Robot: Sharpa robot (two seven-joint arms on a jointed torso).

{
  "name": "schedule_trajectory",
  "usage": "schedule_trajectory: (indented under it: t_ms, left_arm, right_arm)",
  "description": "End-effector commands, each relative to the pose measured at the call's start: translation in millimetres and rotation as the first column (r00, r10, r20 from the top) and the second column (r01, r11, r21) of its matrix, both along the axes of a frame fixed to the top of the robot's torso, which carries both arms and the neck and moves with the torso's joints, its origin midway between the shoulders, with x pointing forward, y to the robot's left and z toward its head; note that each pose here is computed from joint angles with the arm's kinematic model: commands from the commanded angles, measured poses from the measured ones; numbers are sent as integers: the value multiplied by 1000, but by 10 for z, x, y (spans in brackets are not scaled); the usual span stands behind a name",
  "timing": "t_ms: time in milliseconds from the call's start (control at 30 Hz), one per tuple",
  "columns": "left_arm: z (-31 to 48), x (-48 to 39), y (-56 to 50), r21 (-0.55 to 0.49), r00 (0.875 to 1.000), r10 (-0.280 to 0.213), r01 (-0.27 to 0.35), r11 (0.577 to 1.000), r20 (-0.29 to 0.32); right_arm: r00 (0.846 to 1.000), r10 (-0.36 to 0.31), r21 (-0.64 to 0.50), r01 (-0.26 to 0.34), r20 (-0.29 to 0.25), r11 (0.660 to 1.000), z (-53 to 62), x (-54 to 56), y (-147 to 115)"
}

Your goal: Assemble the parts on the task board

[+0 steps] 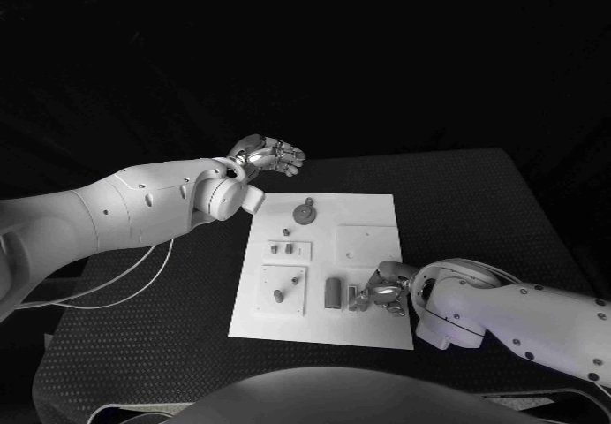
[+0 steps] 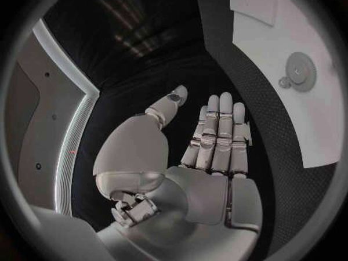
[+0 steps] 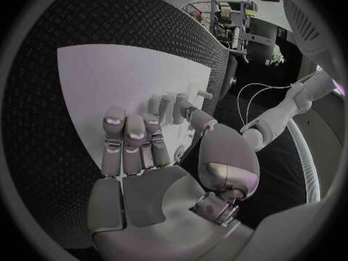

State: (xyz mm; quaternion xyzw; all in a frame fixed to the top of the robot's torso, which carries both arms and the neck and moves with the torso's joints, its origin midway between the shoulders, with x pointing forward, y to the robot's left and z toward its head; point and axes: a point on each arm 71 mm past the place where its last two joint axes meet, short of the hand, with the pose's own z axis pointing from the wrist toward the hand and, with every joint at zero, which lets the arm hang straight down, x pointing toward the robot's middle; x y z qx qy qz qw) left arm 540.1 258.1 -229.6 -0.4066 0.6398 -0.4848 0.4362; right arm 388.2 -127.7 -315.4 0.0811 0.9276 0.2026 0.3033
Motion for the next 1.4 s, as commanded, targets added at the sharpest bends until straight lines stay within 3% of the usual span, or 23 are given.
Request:
schedule_trajectory:
  t_ms: [33, 233, 367, 433, 1200, 1400]
  left_arm:
    - [12, -1, -19, -5, 1000, -15, 15, 1000, 4]
    - [12, -1, -16, -4, 1000, -15, 15, 1000, 4]
    - [12, -2, -18, -5, 1000, -16, 16, 1000, 3]
    - [12, -3, -21, -5, 1000, -17, 17, 1000, 3]
    - [11, -2, -21, -5, 1000, -17, 17, 1000, 2]
    - [11, -2, -27, -5, 1000, -18, 18, 1000, 2]
  right_arm:
    - [1000, 10, 7, -10, -1, 1000, 3, -9, -2]
    - [999, 42, -16, -41, 33, 999, 8, 10, -20]
    - [989, 103, -64, -96, 109, 993, 26, 48, -14]
    - [987, 114, -71, -106, 117, 992, 26, 54, -8]
    - [983, 166, -65, -161, 79, 985, 1, 3, 138]
    - [981, 166, -93, -157, 102, 983, -26, 26, 129]
